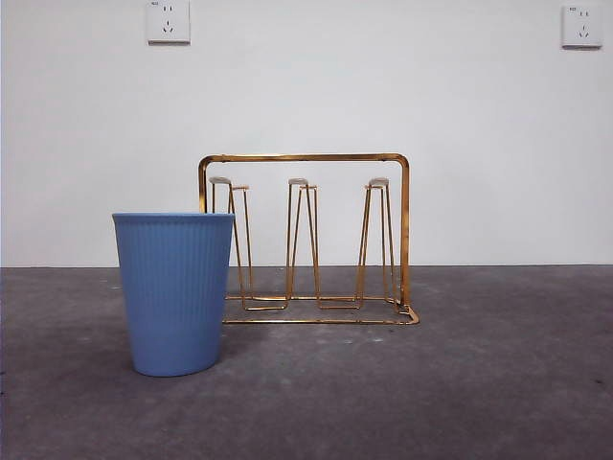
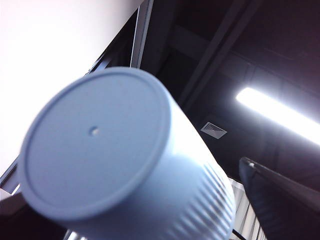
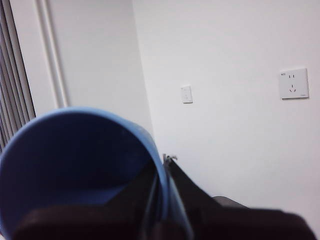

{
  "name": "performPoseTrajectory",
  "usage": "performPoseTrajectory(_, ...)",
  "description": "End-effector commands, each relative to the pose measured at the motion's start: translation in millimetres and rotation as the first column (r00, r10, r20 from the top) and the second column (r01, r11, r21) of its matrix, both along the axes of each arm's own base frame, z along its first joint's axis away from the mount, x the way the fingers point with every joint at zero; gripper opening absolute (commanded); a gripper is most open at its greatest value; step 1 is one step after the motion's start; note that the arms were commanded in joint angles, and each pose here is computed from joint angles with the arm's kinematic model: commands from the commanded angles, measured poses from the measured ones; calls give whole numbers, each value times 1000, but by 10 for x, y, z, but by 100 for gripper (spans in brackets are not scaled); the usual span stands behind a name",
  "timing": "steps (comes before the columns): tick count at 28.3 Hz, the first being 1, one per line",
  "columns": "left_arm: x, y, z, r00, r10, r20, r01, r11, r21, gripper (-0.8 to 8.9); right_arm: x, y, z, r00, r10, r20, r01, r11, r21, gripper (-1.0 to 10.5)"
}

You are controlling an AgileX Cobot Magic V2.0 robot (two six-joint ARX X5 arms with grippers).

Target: Pick up cup 1,put cup 1 in the cup rack,pick up cup 2,put cup 2 in the cup rack

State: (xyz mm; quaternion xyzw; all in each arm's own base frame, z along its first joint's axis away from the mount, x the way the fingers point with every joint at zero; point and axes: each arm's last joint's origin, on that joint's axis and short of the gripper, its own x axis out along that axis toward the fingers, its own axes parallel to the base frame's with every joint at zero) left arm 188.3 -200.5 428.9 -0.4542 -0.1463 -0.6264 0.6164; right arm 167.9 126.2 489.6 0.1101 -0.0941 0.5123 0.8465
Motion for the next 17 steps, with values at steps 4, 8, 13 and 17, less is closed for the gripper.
performPoseTrajectory(4,-9,-1,12,1000,0,4,0,1000,-16,430,6,5,-18,1000,-10,-1,10,1000,-3,-15)
performPoseTrajectory(8,-11,-1,12,1000,-7,5,7,1000,-13,303,21,14,-27,1000,-10,-6,10,1000,-5,-13)
performPoseTrajectory(13,-11,-2,12,1000,-13,0,13,1000,-14,79,26,18,-30,1000,-9,-9,9,1000,-6,-12)
performPoseTrajectory(17,-11,-1,12,1000,-13,0,13,1000,-15,-11,31,21,-53,1000,-9,-29,8,1000,-20,-10)
